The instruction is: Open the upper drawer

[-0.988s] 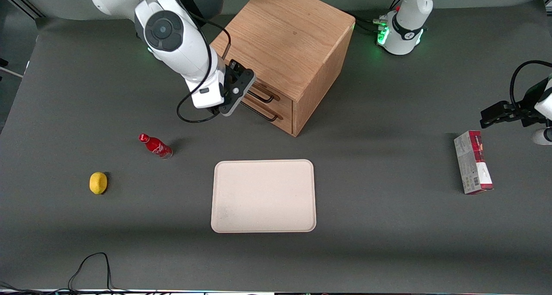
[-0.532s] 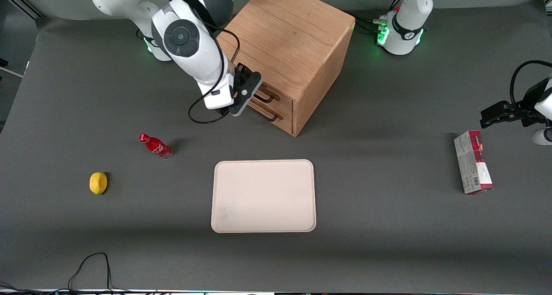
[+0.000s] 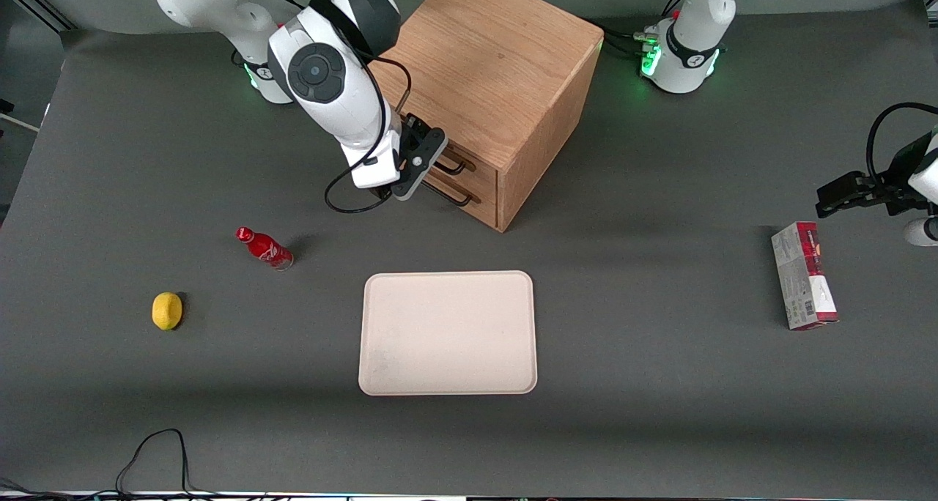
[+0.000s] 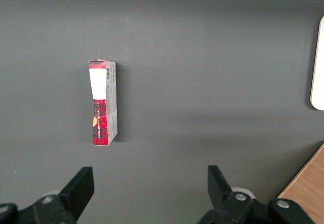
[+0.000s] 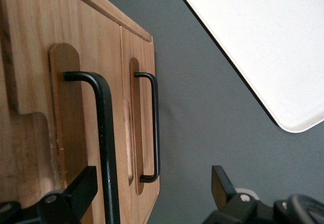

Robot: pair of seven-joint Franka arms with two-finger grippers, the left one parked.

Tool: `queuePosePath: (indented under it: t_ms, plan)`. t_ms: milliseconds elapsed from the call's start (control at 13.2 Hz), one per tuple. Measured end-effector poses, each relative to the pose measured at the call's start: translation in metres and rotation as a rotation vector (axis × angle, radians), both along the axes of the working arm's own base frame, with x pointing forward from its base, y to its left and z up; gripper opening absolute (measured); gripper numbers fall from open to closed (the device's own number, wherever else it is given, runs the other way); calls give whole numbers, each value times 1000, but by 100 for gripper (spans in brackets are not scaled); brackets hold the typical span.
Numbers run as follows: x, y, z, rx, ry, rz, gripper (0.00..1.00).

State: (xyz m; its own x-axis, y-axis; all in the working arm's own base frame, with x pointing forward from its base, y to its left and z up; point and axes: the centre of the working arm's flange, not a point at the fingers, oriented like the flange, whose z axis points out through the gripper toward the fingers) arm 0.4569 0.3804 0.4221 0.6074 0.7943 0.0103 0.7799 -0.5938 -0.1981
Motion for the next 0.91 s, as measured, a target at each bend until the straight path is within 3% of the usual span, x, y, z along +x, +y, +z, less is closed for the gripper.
queuePosePath:
  t_ms: [912]
  plan:
    - [-5, -2, -19, -4, -4, -1, 100]
